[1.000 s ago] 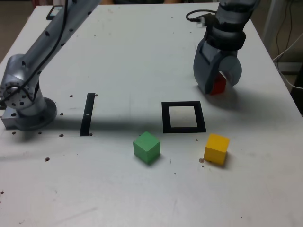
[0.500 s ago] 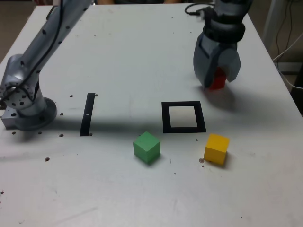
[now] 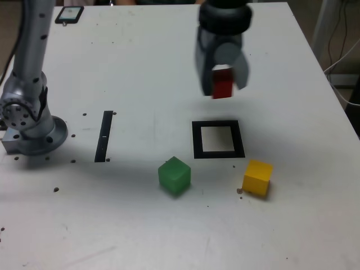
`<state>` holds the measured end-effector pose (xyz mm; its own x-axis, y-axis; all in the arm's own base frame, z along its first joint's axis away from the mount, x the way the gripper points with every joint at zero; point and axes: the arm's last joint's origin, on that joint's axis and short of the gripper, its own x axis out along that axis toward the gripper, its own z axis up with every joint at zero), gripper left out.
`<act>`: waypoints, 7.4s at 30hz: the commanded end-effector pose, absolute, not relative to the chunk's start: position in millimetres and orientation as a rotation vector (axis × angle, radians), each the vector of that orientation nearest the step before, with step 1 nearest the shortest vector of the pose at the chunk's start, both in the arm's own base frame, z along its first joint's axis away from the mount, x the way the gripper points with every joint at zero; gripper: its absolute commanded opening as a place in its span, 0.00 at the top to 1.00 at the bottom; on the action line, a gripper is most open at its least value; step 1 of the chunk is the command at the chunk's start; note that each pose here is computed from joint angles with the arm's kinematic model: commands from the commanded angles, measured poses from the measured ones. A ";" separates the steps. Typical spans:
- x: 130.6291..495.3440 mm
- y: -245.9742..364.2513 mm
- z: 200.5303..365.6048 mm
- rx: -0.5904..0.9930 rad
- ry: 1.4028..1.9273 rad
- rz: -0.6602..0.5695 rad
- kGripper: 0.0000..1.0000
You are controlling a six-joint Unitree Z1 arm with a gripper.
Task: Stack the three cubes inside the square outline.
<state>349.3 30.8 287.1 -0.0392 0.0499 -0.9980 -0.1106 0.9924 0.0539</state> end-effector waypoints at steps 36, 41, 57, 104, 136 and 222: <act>350.7 -29.6 232.1 0.029 1.670 0.025 0.67; 353.8 -27.5 229.2 0.034 1.665 0.020 0.59; 359.1 -22.4 218.6 0.048 1.652 -0.012 0.04; 399.1 -143.6 241.5 0.436 1.639 -0.352 0.00; 403.8 -150.8 215.5 0.433 1.667 -0.271 0.41; 349.0 -48.5 275.0 0.062 1.601 0.013 0.81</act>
